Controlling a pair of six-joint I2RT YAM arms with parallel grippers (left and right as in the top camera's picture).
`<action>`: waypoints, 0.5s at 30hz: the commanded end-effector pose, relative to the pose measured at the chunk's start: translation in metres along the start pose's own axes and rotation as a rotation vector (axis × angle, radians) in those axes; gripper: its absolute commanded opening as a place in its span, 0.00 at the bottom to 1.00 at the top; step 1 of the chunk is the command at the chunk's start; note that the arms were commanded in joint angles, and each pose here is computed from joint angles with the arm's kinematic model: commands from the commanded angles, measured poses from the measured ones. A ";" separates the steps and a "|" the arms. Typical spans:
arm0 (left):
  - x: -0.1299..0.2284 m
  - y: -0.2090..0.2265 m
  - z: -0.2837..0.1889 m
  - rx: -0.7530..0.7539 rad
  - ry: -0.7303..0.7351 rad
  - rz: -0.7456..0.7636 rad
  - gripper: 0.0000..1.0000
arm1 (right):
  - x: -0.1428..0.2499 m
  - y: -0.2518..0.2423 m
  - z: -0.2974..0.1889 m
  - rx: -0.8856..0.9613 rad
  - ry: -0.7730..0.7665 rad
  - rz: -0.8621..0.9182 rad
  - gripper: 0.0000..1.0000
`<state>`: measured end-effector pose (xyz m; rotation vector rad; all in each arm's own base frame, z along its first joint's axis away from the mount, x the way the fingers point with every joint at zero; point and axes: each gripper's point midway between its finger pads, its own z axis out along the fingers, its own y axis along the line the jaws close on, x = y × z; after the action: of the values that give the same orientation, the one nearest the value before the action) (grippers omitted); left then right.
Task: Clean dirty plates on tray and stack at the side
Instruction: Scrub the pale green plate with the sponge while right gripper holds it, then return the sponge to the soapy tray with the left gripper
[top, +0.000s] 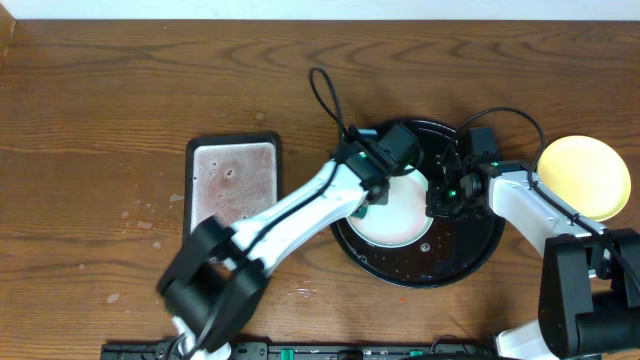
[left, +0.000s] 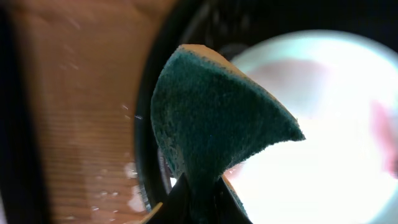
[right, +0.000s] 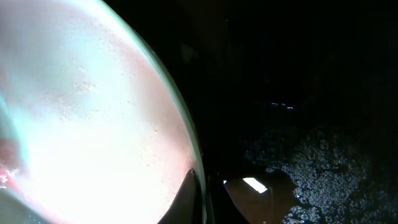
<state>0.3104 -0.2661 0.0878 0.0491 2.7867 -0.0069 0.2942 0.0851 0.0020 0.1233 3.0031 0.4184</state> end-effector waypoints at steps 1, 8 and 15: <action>-0.021 0.016 -0.045 0.013 -0.113 -0.030 0.07 | 0.006 -0.017 0.007 0.079 0.025 -0.012 0.01; -0.020 0.053 -0.089 -0.001 -0.127 -0.061 0.07 | 0.006 -0.017 0.007 0.080 0.026 -0.012 0.01; 0.003 0.160 -0.086 -0.287 0.030 -0.162 0.07 | -0.001 -0.015 0.007 0.071 -0.005 -0.038 0.01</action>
<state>0.2789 -0.1479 0.1705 -0.1421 2.7957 0.2100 0.2957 0.0854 0.0023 0.1001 2.9956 0.4178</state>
